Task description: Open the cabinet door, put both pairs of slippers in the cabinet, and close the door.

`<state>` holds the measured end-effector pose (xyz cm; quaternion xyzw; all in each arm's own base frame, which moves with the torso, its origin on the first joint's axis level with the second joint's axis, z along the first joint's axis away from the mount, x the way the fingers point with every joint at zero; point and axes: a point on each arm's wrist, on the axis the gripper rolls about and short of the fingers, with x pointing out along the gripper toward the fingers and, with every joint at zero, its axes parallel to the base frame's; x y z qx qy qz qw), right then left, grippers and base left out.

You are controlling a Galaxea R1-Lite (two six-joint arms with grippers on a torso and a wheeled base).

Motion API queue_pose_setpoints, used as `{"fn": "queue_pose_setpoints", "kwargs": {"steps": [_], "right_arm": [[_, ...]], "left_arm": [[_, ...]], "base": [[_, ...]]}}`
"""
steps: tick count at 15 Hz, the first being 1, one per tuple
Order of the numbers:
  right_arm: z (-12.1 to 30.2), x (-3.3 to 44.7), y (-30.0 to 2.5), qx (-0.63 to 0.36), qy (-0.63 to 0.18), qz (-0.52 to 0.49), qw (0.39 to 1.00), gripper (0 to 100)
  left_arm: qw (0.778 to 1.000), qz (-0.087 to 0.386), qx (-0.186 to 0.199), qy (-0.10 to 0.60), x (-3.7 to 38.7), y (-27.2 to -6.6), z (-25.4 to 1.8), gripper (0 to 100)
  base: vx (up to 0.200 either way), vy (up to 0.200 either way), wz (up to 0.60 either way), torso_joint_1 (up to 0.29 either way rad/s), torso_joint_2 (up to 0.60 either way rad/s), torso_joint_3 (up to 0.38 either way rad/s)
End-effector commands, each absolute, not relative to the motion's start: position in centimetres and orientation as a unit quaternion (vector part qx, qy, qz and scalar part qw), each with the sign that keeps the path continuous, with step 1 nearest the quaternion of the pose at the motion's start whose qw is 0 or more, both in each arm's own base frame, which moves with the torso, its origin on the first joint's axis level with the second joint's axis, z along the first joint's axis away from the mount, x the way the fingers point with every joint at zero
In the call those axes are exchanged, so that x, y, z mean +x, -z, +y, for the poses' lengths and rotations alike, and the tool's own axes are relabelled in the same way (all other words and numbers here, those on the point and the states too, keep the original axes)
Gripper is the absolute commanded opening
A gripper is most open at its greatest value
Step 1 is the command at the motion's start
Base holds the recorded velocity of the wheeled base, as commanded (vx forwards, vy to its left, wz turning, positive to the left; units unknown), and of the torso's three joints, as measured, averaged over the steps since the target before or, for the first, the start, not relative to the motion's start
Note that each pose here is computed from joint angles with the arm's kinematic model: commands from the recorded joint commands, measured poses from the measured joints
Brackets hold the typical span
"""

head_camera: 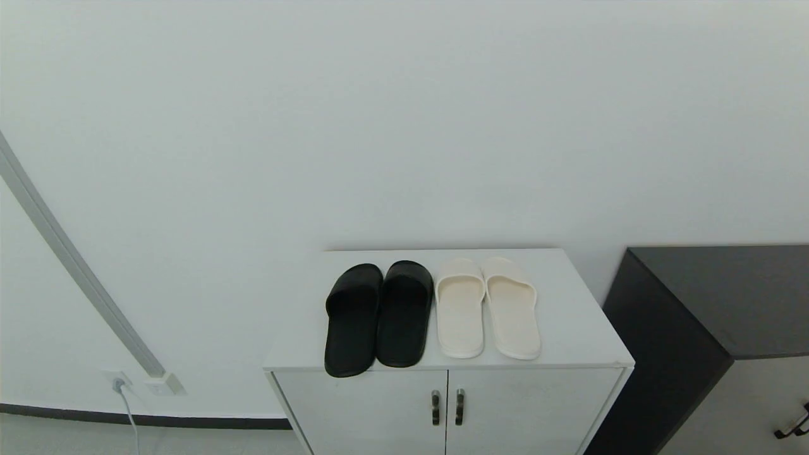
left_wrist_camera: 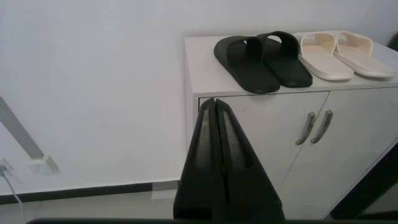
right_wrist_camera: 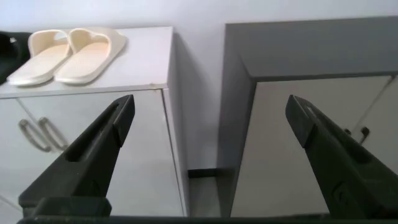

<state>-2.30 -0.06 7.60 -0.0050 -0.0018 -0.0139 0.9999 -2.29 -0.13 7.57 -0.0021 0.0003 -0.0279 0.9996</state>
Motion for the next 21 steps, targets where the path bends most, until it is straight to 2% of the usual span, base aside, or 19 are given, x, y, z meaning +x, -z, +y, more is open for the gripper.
{"fn": "queue_pose_setpoints", "kwargs": {"steps": [1, 4, 5, 6, 7, 9, 12, 21], "right_arm": [[0.0, -2.3, -7.6, -0.007, 0.002, -0.002, 1.0, 100], [0.1, -2.3, -7.6, -0.018, -0.013, -0.004, 1.0, 100], [0.1, -2.8, -9.9, 0.007, -0.033, -0.04, 0.999, 100], [0.1, -3.3, -14.4, 0.078, -0.053, -0.06, 0.994, 100], [0.2, -2.1, -15.6, 0.076, -0.073, 0.005, 0.994, 100], [0.5, 2.2, -15.5, 0.032, -0.108, 0.119, 0.987, 100], [2.1, 8.4, -16.5, 0.022, -0.179, 0.145, 0.973, 100], [14.5, 18.9, -16.1, 0.031, -0.14, 0.162, 0.976, 100]], "left_arm": [[1.0, 0.001, -0.002, 0.028, -2.3, -7.6, -0.1, 0], [1.0, 0.001, -0.002, 0.028, -2.3, -7.6, -0.1, 0], [1.0, 0.001, -0.002, 0.028, -2.3, -7.6, -0.1, 0], [1.0, 0.001, -0.002, 0.028, -2.3, -7.6, -0.1, 0], [1.0, 0.001, -0.002, 0.028, -2.3, -7.6, -0.1, 0], [1.0, 0.001, -0.002, 0.028, -2.3, -7.6, -0.1, 0], [1.0, 0.001, 0.0, 0.028, -2.3, -7.6, -0.1, 0], [1.0, 0.001, 0.002, 0.029, -2.3, -7.6, -0.1, 0]], "base": [[0.0, 0.0, 0.0, 0.0, 0.0, 0.0], [0.0, 0.0, 0.0, 0.0, 0.0, 0.0], [0.0, 0.0, 0.0, 0.0, 0.0, 0.0], [0.0, 0.0, 0.0, 0.0, 0.0, 0.0], [0.0, 0.0, 0.0, 0.0, 0.0, 0.0], [0.0, 0.0, 0.0, 0.0, 0.0, 0.0], [0.0, 0.0, 0.0, 0.0, 0.0, 0.0], [0.0, 0.0, 0.0, 0.0, 0.0, 0.0]]}}
